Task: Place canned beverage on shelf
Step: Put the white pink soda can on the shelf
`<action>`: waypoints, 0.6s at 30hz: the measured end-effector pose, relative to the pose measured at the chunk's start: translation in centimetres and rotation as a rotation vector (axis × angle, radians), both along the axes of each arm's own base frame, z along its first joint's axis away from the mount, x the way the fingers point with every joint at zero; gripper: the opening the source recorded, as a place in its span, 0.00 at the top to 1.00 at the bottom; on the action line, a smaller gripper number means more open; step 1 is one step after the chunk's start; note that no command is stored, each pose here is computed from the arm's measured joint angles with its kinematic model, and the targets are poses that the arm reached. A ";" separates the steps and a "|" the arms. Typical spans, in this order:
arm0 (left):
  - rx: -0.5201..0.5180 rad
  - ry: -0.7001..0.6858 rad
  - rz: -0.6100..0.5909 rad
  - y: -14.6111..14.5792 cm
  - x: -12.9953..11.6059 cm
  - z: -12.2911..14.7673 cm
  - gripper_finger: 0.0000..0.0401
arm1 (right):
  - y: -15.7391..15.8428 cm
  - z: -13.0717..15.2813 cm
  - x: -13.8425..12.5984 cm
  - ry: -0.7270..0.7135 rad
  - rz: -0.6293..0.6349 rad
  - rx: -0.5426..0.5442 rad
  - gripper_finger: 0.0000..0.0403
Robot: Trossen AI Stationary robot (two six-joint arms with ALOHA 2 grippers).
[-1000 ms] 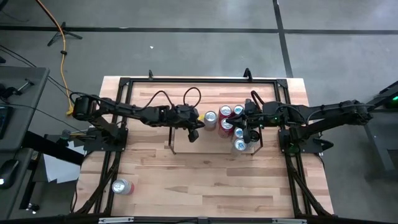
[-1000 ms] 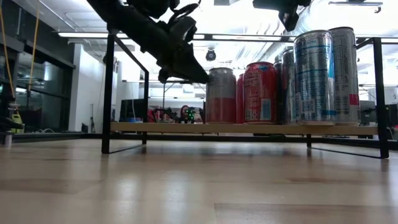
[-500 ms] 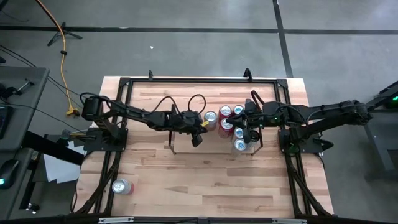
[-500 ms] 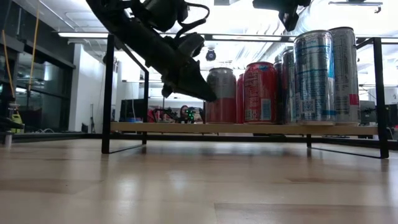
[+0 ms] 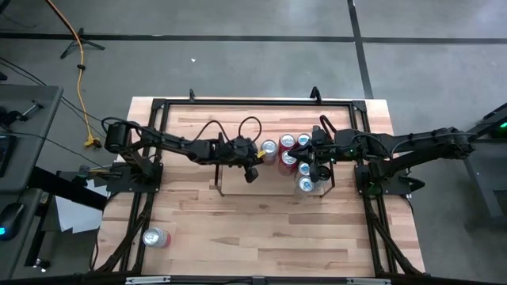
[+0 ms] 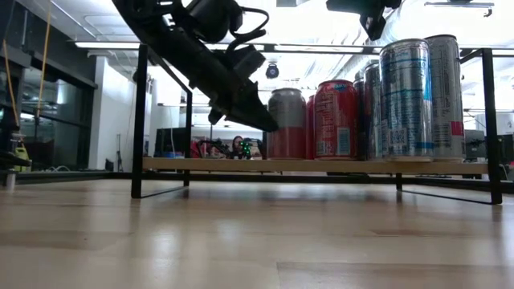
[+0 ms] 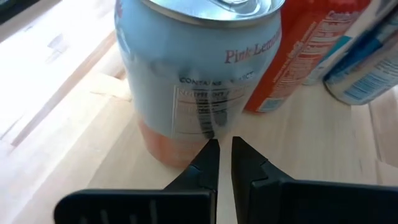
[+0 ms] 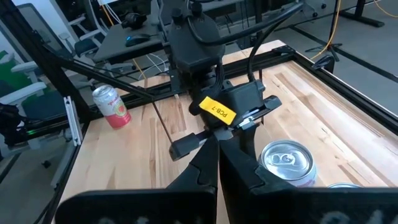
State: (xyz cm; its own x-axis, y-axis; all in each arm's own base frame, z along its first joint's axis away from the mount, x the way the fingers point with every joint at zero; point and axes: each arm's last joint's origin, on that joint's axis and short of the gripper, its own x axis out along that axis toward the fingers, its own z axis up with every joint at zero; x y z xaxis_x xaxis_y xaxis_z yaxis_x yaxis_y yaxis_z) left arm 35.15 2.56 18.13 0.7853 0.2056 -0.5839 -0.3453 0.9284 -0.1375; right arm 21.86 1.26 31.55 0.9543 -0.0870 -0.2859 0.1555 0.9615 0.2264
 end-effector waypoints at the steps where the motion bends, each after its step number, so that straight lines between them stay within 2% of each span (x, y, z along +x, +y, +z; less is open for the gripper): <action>1: 0.001 -0.001 0.003 0.1 0.0 0.0 1.00 | 0.0 0.0 0.0 0.000 0.000 0.000 1.00; 18: 0.033 -0.048 -0.014 0.2 0.3 0.4 1.00 | 0.0 0.0 0.0 0.000 0.000 0.000 1.00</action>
